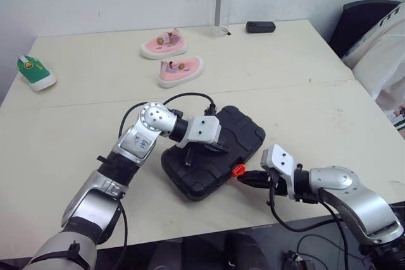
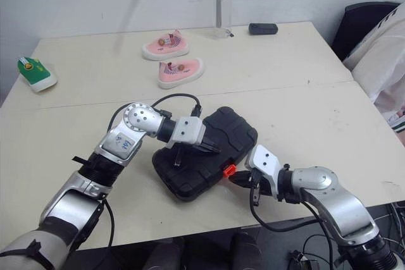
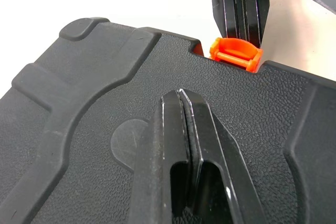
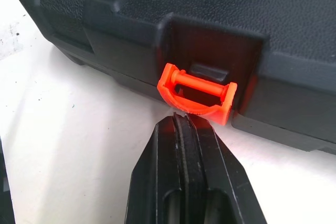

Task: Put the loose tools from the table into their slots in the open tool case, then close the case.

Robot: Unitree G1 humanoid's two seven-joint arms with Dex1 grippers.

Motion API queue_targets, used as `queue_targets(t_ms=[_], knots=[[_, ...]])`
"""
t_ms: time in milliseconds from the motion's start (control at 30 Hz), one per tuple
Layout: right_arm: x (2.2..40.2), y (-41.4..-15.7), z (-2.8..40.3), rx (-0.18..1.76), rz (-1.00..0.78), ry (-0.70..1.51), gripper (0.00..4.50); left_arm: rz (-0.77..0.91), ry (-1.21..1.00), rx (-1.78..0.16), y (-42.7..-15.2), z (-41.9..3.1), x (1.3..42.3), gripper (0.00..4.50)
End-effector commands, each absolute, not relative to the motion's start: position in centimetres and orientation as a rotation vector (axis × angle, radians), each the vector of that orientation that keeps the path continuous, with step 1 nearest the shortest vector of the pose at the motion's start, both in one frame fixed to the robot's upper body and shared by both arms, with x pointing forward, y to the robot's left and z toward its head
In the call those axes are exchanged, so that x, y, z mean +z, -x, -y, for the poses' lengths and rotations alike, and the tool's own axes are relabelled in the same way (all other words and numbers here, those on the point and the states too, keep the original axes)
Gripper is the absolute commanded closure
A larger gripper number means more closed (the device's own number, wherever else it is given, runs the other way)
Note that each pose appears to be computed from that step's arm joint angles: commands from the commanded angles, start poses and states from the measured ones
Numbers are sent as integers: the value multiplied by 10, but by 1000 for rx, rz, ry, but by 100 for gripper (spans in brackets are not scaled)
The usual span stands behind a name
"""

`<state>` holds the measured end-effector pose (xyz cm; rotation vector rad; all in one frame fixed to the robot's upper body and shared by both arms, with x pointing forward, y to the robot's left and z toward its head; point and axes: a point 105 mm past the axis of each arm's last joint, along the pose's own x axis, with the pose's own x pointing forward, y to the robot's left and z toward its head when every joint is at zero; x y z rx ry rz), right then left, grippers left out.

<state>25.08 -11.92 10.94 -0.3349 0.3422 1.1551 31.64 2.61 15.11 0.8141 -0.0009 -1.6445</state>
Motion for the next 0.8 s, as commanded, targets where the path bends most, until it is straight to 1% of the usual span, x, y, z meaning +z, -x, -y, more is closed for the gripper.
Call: queue_targets(t_ms=[33, 267, 367, 400, 433, 467, 533, 600, 633, 700, 733, 767, 800], knots=[[151, -248, 104, 1202, -153, 400, 450, -251, -835, -1670, -311, -38, 95, 449], [153, -248, 104, 1212, -156, 411, 450, -256, -791, -1634, -313, -42, 98, 449], [153, -249, 109, 1196, -151, 462, 450, -268, -746, -1604, -315, -51, 104, 449], [155, -249, 114, 1193, -172, 443, 450, -273, -709, -1580, -315, -61, 111, 449], [160, -246, 118, 1214, -182, 420, 384, -280, -672, -1559, -315, -73, 119, 400], [167, -240, 123, 1247, -189, 406, 352, -293, -619, -1534, -312, -86, 128, 370], [180, -231, 131, 1303, -182, 411, 260, -316, -540, -1506, -304, -108, 143, 291], [197, -223, 146, 1348, -183, 422, 144, -339, -452, -1475, -288, -138, 162, 191], [201, -220, 150, 1359, -185, 422, 103, -346, -432, -1470, -281, -145, 167, 156], [217, -219, 164, 1367, -195, 382, 1, -378, -361, -1457, -256, -172, 187, 60], [225, -219, 171, 1368, -196, 383, 0, -399, -337, -1442, -244, -184, 195, 15], [231, -219, 178, 1366, -196, 393, 0, -422, -318, -1423, -232, -195, 203, 4], [234, -220, 183, 1356, -195, 411, 0, -439, -308, -1398, -223, -203, 209, 4]])
